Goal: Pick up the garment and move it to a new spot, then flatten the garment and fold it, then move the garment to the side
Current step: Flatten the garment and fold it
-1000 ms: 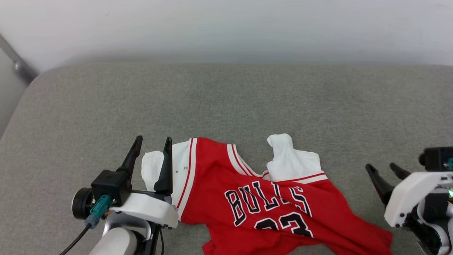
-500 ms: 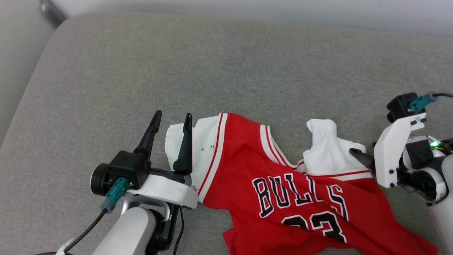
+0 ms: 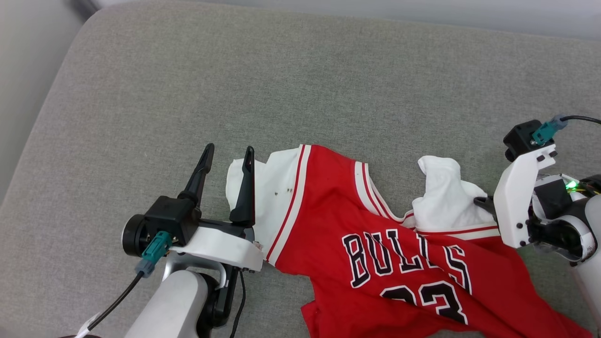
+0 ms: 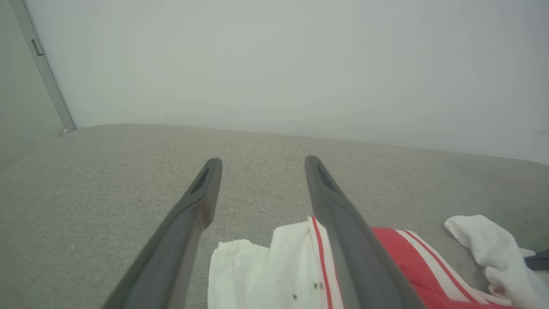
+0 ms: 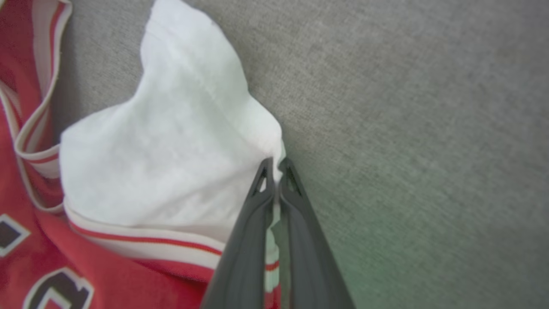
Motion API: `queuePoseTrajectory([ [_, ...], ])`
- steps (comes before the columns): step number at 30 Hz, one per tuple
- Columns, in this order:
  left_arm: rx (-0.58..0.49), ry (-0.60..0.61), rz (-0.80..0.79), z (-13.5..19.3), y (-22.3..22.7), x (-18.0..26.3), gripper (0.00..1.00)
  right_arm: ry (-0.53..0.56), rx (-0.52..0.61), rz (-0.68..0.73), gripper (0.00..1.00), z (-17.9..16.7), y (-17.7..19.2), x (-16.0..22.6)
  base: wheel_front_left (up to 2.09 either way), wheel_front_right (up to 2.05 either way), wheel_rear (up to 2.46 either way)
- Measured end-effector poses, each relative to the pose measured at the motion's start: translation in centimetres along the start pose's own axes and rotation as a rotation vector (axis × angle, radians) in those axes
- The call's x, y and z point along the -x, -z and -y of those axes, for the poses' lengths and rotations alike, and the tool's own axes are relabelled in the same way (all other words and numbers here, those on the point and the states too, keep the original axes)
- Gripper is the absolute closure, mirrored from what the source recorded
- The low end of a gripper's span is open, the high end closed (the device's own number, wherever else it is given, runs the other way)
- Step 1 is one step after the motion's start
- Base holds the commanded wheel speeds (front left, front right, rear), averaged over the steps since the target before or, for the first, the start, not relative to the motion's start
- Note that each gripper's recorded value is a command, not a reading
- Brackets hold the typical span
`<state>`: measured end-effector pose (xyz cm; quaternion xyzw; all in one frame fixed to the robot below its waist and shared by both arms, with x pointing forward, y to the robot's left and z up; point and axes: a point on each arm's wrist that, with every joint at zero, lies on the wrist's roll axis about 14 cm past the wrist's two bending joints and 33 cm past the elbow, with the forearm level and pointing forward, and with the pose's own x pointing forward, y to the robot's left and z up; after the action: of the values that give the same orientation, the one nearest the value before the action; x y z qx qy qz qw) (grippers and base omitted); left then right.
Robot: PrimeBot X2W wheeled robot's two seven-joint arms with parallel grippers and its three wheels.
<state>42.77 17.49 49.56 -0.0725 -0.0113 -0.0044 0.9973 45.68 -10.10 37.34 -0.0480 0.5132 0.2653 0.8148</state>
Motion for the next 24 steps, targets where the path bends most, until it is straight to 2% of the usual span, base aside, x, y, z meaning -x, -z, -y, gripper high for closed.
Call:
queuePoseTrajectory([
  [5, -0.001, 0.004, 0.009, 0.1, -0.2, 0.1, 0.00, 0.042, 0.003, 0.135, 1.00, 1.4, -2.3, 1.9, 0.00, 0.00, 0.00],
  [8, -0.002, -0.001, 0.007, -0.1, -0.2, 0.3, 0.00, 0.100, -0.009, 0.255, 1.00, 3.0, -4.3, 4.4, 0.00, 0.00, 0.00],
  [11, -0.003, -0.002, 0.004, -0.2, -0.1, 0.6, 0.00, 0.178, -0.046, 0.340, 1.00, 5.3, -4.4, 7.1, 0.00, 0.00, 0.00],
  [14, -0.008, 0.001, 0.000, -0.2, 0.0, 1.0, 0.00, 0.264, -0.114, 0.371, 1.00, 7.8, -2.2, 9.3, 0.00, 0.00, 0.00],
  [17, -0.009, 0.015, -0.005, 0.2, 0.1, 1.3, 0.00, 0.327, -0.229, 0.388, 1.00, 9.6, 1.5, 11.0, 0.00, 0.00, 0.00],
  [20, -0.005, 0.037, 0.000, 0.9, -0.3, 1.3, 0.00, 0.384, -0.364, 0.381, 1.00, 10.7, 6.2, 11.9, 0.00, 0.00, 0.00],
  [21, -0.005, 0.043, 0.000, 1.2, -0.4, 1.3, 0.00, 0.394, -0.407, 0.367, 0.96, 10.7, 8.0, 11.8, 0.00, 0.00, 0.00],
  [22, -0.004, 0.049, 0.002, 1.4, -0.5, 1.3, 0.00, 0.395, -0.453, 0.346, 0.96, 10.5, 9.8, 11.5, 0.00, 0.00, 0.00],
  [23, -0.007, 0.056, 0.005, 1.6, -0.8, 1.4, 0.00, 0.387, -0.551, 0.297, 0.03, 9.1, 14.1, 10.1, 0.00, 0.00, 0.00],
  [24, -0.009, 0.059, 0.003, 1.7, -0.8, 1.5, 0.00, 0.392, -0.561, 0.308, 0.00, 8.8, 14.6, 10.0, 0.00, 0.00, 0.00],
])
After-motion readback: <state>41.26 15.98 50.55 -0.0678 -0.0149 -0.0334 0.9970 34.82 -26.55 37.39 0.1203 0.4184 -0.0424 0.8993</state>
